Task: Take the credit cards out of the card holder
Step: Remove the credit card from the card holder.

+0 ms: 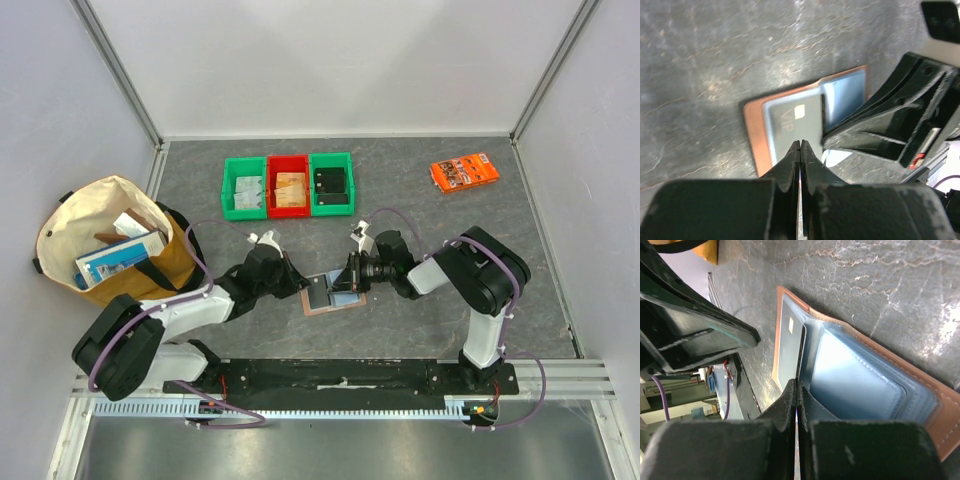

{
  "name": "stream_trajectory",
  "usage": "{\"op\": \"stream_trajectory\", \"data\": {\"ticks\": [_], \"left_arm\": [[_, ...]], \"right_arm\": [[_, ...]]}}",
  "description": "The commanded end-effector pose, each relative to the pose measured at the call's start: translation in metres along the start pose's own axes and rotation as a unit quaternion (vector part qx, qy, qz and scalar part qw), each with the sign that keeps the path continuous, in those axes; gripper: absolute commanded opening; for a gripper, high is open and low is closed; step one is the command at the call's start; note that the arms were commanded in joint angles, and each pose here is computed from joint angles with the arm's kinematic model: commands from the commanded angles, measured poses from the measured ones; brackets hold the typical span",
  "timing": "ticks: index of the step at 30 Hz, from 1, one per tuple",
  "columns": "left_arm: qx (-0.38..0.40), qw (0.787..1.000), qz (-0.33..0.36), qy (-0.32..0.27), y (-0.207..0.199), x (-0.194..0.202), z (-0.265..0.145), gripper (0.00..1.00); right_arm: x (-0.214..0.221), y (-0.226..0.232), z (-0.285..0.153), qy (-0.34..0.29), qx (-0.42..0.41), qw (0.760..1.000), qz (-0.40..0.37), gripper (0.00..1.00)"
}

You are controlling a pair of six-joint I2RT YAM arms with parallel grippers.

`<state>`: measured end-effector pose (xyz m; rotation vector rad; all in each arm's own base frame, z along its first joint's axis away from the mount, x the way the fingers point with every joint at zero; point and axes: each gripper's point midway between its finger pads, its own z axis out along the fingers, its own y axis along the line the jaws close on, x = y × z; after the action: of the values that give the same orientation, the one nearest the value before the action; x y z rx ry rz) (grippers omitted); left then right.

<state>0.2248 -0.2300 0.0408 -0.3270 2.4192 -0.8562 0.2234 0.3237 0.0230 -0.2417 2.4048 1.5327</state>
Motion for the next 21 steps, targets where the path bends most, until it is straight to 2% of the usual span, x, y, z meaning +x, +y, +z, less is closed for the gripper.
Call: {"op": "stream_trajectory", "data": {"ticks": [1, 13, 21], "left_arm": [[0.039, 0.999, 0.037, -0.006, -0.029, -0.018, 0.002, 0.03], [0.001, 0.999, 0.031, 0.028, 0.003, 0.007, 0.007, 0.02], [-0.003, 0.998, 0.041, 0.049, 0.008, 0.015, 0.012, 0.02]], "right_arm": [[0.0, 0.011, -0.002, 0.019, -0.011, 0.999, -0.029, 0.0], [0.004, 0.006, -0.005, 0.023, 0.004, 0.999, -0.033, 0.0], [0.002, 0.007, -0.003, 0.027, 0.002, 0.999, -0.04, 0.0]]}}
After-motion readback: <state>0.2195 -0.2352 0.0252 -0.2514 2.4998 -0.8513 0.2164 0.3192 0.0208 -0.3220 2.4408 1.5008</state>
